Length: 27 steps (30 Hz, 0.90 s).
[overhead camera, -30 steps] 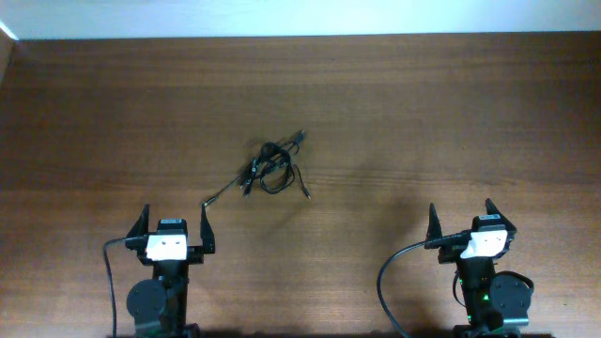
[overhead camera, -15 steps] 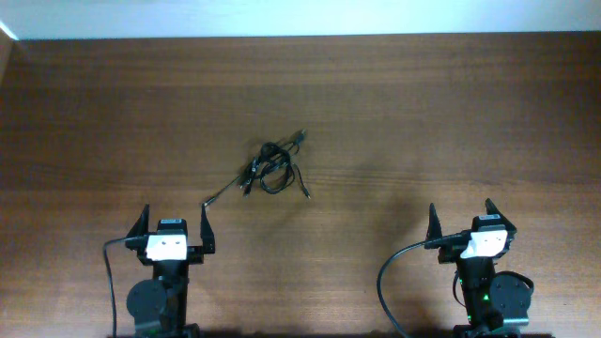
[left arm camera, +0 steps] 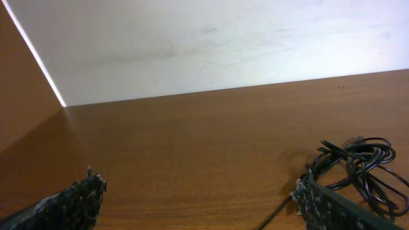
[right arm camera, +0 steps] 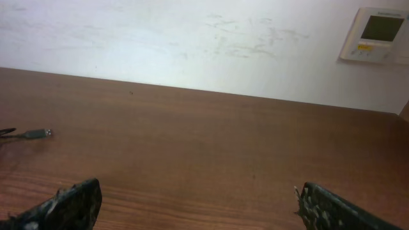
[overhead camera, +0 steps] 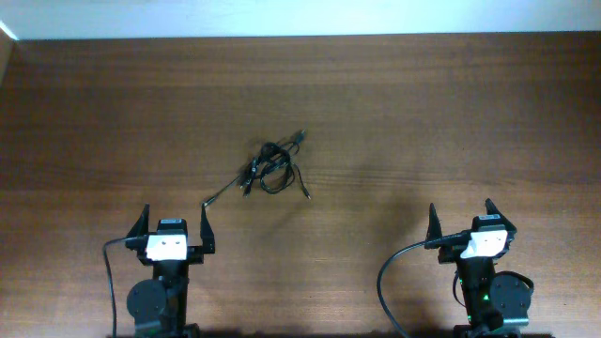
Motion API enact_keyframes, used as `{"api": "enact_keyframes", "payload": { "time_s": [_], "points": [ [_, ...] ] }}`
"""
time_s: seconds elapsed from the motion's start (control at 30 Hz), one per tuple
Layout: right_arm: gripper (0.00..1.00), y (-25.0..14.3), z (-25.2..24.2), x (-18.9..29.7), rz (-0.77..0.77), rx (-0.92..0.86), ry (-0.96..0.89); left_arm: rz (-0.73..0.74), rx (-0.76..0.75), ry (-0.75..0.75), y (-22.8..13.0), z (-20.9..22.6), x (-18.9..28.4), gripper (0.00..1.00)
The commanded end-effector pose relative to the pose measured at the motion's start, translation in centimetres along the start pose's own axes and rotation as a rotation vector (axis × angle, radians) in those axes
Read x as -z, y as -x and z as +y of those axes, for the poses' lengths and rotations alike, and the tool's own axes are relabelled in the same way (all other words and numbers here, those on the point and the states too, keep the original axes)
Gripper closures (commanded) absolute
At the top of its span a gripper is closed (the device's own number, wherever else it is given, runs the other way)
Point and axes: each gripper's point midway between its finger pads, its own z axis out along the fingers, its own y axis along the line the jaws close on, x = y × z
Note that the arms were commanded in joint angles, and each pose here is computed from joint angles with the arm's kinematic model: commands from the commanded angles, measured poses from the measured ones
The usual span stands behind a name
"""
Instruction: Untangle cables
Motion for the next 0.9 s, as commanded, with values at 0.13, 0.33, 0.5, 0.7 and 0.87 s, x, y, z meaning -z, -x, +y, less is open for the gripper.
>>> {"api": "enact_keyframes", "payload": {
  "time_s": [0.13, 0.33, 0.5, 0.7, 0.87],
  "points": [
    [0.01, 0.0, 0.5, 0.0, -0.005, 0.004, 0.025, 0.006, -0.008, 0.006, -0.2, 0.1, 0.0, 0.01],
    [0.01, 0.0, 0.5, 0.0, -0.005, 0.004, 0.025, 0.006, -0.008, 0.006, -0.2, 0.1, 0.0, 0.01],
    [0.01, 0.0, 0.5, 0.0, -0.005, 0.004, 0.025, 0.004, 0.001, 0.003, -0.2, 0.1, 0.0, 0.01],
    [0.01, 0.0, 0.5, 0.0, -0.005, 0.004, 0.025, -0.01, 0.014, -0.014, 0.4, -0.2, 0.1, 0.01],
    [0.01, 0.0, 0.5, 0.0, -0.005, 0.004, 0.025, 0.012, 0.023, -0.037, 0.9, -0.4, -0.1, 0.01]
  ]
}}
